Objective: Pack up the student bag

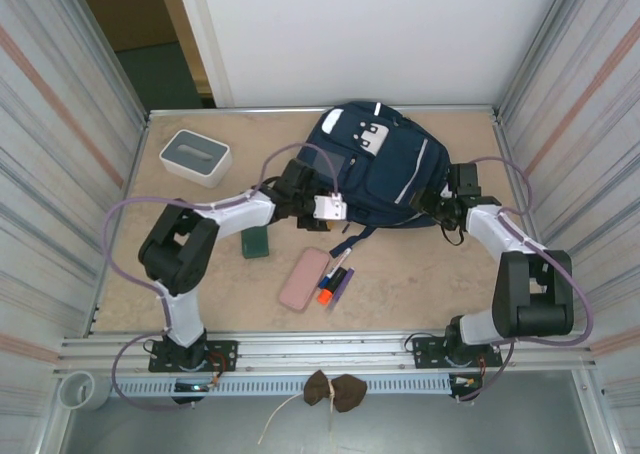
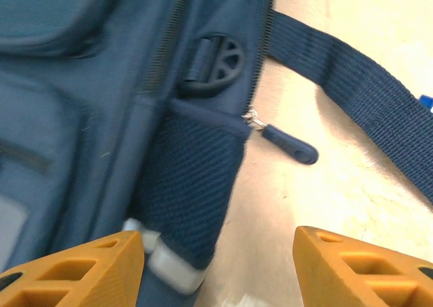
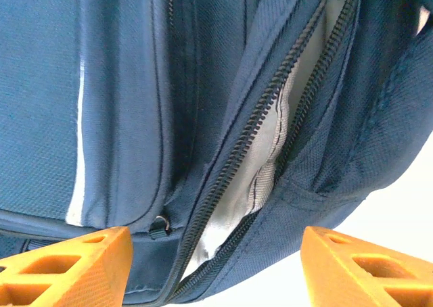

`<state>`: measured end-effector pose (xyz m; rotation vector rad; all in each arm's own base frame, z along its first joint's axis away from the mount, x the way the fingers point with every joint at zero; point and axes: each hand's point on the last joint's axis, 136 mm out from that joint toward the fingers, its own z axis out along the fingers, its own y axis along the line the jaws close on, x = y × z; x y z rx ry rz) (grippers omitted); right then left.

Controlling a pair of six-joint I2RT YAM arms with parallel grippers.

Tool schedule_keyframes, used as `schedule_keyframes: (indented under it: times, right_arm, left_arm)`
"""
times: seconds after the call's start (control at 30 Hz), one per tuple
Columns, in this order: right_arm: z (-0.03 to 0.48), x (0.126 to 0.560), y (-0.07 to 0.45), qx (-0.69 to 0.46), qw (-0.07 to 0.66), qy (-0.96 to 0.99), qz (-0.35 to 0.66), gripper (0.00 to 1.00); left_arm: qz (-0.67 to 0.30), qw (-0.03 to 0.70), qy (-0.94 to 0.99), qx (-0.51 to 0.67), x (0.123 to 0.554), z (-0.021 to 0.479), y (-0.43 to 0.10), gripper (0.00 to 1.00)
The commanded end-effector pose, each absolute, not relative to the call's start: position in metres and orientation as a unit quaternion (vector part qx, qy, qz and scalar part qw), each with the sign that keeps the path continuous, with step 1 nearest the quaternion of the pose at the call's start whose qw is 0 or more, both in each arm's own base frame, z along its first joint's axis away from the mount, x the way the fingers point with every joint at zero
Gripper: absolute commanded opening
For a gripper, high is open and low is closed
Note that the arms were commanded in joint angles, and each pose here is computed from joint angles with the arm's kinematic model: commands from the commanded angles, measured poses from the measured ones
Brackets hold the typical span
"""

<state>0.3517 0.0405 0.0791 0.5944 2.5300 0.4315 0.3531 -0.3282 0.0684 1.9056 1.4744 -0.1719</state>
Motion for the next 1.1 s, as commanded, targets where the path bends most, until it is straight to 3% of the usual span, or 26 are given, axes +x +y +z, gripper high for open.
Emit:
schedule_keyframes:
  times: [0.0,0.17,0.5,0.6,0.7,0.87,1.07]
  right_arm:
    - [0.069,0.352,0.047,0.218,0.228,0.934,0.167,0.65]
    - [0.063,0.365,0.047,0.208,0.223,0.938,0.162,0.64]
    - [0.073,0.417,0.057,0.145,0.228,0.948,0.17,0.59]
    - [0.082,0.423,0.057,0.133,0.229,0.95,0.165,0.59]
    - [0.096,0.42,0.053,0.12,0.242,0.95,0.154,0.59]
    - [0.125,0.403,0.063,0.083,0.286,0.938,0.179,0.6]
    - [0.145,0.369,0.117,-0.01,0.355,0.907,0.227,0.58]
  left_arm:
    - [-0.004,0.361,0.533,0.765,0.375,0.063,-0.333,0.58]
    - [0.032,0.358,0.527,0.77,0.391,0.045,-0.337,0.52]
    - [0.029,0.387,0.549,0.74,0.407,0.049,-0.351,0.25]
    - [0.023,0.393,0.564,0.726,0.413,0.057,-0.352,0.16]
    - [-0.004,0.399,0.598,0.696,0.416,0.073,-0.351,0.01]
    - [-0.057,0.414,0.646,0.639,0.413,0.105,-0.348,0.0]
    - [-0.142,0.424,0.678,0.583,0.406,0.142,-0.344,0.0]
